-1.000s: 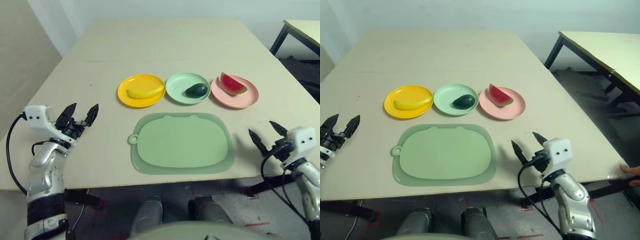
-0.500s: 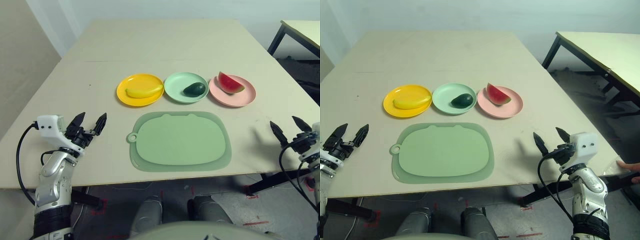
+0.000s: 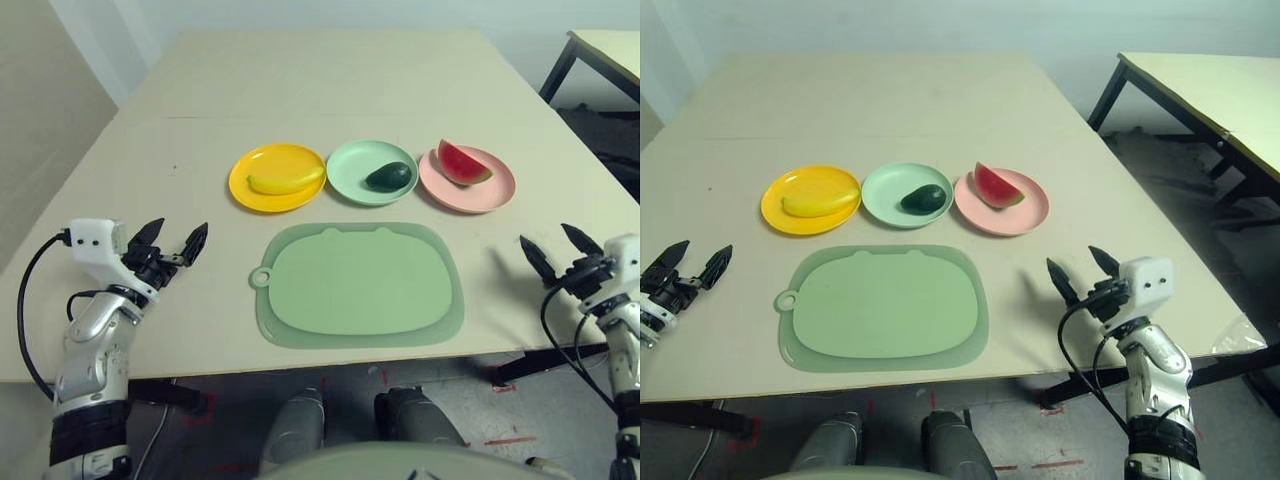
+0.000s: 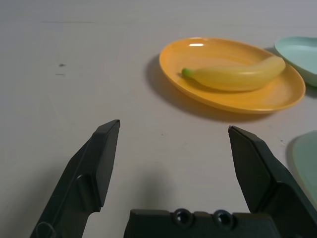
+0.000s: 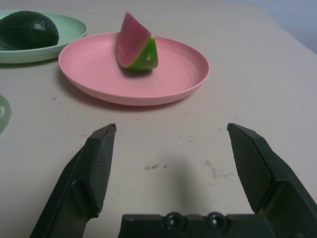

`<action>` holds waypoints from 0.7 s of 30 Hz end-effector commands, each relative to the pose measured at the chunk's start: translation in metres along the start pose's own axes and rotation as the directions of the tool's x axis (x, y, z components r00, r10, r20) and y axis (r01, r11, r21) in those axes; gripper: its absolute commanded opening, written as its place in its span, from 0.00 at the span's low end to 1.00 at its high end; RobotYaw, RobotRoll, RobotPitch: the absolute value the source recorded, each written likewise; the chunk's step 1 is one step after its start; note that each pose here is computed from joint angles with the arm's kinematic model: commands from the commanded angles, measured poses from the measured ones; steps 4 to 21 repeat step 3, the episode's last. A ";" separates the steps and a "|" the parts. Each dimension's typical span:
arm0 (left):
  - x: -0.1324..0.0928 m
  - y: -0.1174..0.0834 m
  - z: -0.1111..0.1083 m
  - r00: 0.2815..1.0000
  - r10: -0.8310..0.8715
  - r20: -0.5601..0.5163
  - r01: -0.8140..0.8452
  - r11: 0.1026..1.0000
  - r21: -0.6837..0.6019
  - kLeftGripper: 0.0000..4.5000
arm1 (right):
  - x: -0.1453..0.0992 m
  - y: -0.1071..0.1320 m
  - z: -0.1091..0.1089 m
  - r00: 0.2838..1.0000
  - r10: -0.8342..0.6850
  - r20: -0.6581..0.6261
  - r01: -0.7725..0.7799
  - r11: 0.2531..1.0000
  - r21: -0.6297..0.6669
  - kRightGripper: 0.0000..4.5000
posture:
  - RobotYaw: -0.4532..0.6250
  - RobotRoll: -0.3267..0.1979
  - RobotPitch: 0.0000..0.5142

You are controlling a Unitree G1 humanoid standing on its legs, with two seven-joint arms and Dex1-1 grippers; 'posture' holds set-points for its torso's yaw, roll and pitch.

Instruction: Place the fruits into color-matched plates.

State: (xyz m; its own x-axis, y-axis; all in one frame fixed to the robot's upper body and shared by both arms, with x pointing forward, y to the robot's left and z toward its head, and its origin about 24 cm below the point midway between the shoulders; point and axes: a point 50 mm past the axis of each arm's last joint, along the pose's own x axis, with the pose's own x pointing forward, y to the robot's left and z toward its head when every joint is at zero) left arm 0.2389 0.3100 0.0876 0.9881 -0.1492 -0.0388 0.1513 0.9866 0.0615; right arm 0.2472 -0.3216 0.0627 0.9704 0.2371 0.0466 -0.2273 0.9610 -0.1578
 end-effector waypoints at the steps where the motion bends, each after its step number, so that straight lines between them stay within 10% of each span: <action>1: 0.004 -0.002 0.001 1.000 -0.017 -0.005 0.017 1.000 0.020 0.99 | 0.002 0.004 -0.006 1.000 -0.009 -0.012 0.009 1.000 0.009 1.00 | 0.52 0.62 0.17; 21: 0.006 -0.001 0.002 1.000 -0.015 0.001 0.015 1.000 0.022 0.99 | 0.003 0.004 -0.006 1.000 -0.014 -0.009 0.014 1.000 0.008 1.00 | 0.52 0.62 0.16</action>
